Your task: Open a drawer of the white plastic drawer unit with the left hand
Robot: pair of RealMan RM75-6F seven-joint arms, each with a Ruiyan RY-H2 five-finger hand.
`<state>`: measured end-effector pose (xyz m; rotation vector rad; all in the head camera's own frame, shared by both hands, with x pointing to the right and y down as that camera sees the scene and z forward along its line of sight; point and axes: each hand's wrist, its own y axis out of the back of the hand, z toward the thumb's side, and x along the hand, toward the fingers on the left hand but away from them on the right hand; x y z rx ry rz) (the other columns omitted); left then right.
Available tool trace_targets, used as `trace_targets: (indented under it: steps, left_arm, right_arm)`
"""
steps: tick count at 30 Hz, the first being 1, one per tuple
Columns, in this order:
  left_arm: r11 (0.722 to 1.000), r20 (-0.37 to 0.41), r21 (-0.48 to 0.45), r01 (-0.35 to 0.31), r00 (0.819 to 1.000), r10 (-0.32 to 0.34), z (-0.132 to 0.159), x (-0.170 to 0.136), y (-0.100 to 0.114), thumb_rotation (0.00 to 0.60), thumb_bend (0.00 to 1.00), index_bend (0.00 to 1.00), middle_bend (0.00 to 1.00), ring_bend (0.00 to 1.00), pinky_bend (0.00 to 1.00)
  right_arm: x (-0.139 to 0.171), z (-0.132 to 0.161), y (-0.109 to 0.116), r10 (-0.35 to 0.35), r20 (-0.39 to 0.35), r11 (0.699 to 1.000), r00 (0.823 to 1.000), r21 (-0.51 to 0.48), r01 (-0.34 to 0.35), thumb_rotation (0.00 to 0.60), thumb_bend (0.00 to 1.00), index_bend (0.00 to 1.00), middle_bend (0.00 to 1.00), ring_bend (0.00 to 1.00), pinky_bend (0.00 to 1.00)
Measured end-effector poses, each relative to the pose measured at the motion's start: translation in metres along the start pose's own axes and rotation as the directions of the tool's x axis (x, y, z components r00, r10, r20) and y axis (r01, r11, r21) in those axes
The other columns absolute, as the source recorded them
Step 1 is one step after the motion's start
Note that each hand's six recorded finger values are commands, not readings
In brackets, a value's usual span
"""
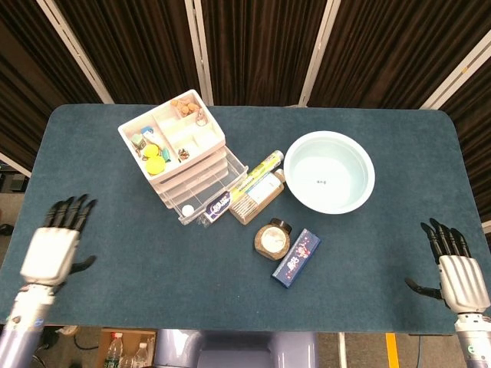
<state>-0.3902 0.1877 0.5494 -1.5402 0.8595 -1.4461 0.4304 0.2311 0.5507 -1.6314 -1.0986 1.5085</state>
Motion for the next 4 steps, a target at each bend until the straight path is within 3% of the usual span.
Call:
trace_targets:
  steps: [4]
  left_arm:
    - [0.998,-0.048,0.058,-0.022,0.999,0.024,-0.040,-0.028,-0.011,0.600,0.02,0.00,0.00,0.00,0.04]
  right_arm:
    - [0.000,0.001,0.005,-0.054,-0.013,0.997,0.998,0.060,0.055,0.600,0.15,0.00,0.00,0.00,0.00]
